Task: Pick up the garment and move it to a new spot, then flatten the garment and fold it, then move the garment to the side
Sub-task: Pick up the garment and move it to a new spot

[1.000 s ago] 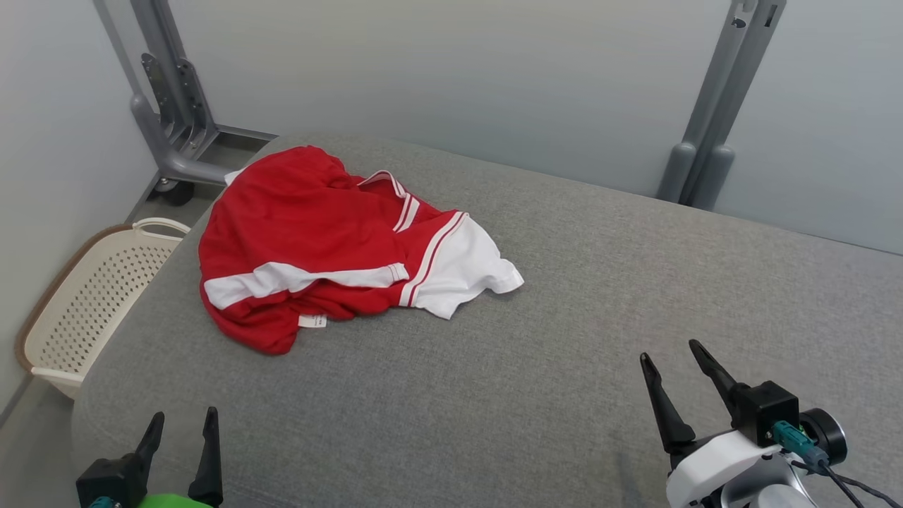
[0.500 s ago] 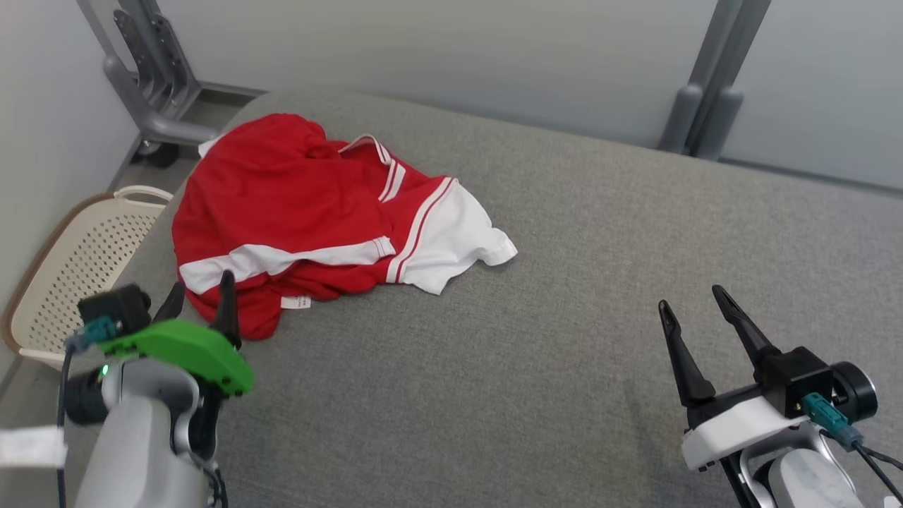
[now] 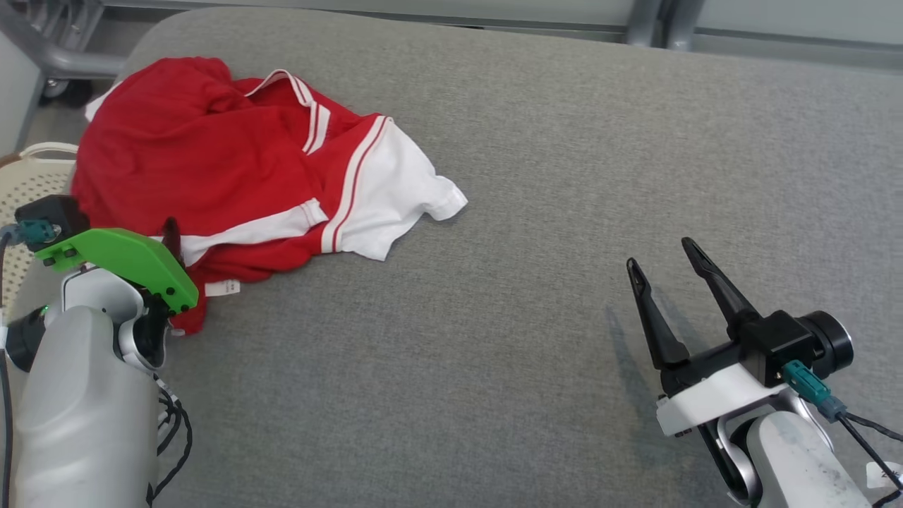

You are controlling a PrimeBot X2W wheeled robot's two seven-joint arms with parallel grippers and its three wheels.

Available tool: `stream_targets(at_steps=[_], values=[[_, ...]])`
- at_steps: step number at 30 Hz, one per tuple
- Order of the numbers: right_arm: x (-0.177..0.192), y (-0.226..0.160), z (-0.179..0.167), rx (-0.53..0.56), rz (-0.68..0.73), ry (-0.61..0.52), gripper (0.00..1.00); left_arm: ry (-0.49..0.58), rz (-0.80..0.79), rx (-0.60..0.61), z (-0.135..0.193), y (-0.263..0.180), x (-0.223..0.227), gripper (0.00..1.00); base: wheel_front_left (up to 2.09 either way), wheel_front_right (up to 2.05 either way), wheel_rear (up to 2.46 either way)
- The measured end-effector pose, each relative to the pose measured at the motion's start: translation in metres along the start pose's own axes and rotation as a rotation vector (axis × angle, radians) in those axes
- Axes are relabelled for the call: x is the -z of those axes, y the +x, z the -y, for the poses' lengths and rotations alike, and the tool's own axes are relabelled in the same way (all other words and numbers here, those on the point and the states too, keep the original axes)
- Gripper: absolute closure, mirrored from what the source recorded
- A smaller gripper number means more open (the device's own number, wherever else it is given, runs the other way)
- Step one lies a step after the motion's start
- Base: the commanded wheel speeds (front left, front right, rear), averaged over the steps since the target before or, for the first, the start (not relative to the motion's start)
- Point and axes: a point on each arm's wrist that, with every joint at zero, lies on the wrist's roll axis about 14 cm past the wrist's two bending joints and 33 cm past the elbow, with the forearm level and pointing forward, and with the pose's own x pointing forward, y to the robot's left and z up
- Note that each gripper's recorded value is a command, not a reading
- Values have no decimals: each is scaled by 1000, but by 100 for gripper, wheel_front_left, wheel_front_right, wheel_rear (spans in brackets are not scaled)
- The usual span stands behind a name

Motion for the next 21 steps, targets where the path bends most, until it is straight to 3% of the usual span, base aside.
stream_targets(at_steps=[6,7,9,10,21], values=[[4,-7,13,48,-12,9,0,33,-115,-14,6,17,30,0,0,0,0],[4,-8,14,51,-14,11,0,38,-121,-18,5,18,31,6,0,0,0],[4,-11,16,61,-16,12,0,53,-114,-15,6,22,28,64,0,0,0],[4,-12,17,65,-16,11,0,63,-102,-15,6,23,25,98,0,0,0],[-7,-25,10,77,-3,20,0,184,96,26,19,10,-47,100,0,0,0]])
